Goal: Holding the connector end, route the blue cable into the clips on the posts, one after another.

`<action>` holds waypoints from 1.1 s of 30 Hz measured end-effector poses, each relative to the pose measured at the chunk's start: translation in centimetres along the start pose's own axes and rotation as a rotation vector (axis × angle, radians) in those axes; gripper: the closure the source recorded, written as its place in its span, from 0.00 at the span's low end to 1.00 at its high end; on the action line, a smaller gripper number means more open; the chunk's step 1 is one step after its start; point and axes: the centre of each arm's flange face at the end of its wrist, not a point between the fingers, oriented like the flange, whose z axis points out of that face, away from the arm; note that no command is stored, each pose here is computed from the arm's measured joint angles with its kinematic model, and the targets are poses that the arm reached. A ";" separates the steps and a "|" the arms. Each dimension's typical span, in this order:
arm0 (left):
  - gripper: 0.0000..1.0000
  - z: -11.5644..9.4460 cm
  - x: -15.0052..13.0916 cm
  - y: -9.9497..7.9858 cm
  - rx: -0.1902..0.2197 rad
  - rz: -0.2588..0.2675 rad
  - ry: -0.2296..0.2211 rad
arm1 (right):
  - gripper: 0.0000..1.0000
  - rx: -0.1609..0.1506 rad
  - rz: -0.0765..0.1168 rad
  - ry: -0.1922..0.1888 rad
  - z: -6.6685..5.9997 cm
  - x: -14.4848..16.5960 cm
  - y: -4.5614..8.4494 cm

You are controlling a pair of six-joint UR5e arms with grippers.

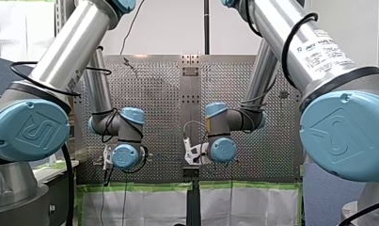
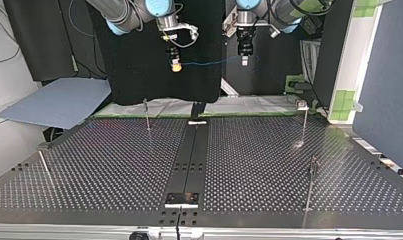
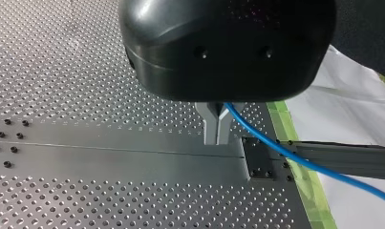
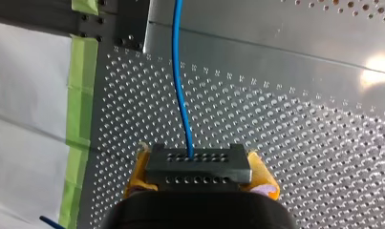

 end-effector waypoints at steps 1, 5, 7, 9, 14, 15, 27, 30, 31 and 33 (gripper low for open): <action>1.00 0.0 0.0 0.0 0.000 0.000 0.000 | 1.00 -0.004 0.005 0.002 0.1 0.4 0.1; 1.00 0.4 0.1 0.1 -0.004 -0.007 0.014 | 1.00 -0.008 0.035 0.008 0.1 2.0 0.4; 1.00 0.5 0.5 0.3 -0.007 0.000 0.035 | 1.00 0.002 0.048 0.017 0.0 3.0 0.4; 1.00 0.3 0.9 0.5 -0.011 0.010 0.059 | 1.00 0.017 0.060 0.033 -0.1 4.0 0.4; 1.00 0.3 0.8 0.9 -0.029 0.021 0.088 | 1.00 0.060 0.090 0.084 -0.4 6.6 0.4; 1.00 0.4 0.6 0.9 -0.032 0.018 0.089 | 1.00 0.072 0.095 0.097 -0.5 7.3 0.4; 1.00 1.4 -3.4 0.9 -0.028 -0.037 0.072 | 1.00 0.111 0.134 0.191 -1.2 12.1 1.1; 1.00 1.8 -4.9 0.9 -0.033 -0.053 0.060 | 1.00 0.109 0.136 0.194 -1.2 12.2 1.2; 1.00 1.9 -5.3 0.9 -0.035 -0.058 0.057 | 1.00 0.108 0.137 0.194 -1.2 12.2 1.3; 1.00 2.2 -6.3 1.0 -0.041 -0.069 0.048 | 1.00 0.106 0.139 0.194 -1.1 12.3 1.4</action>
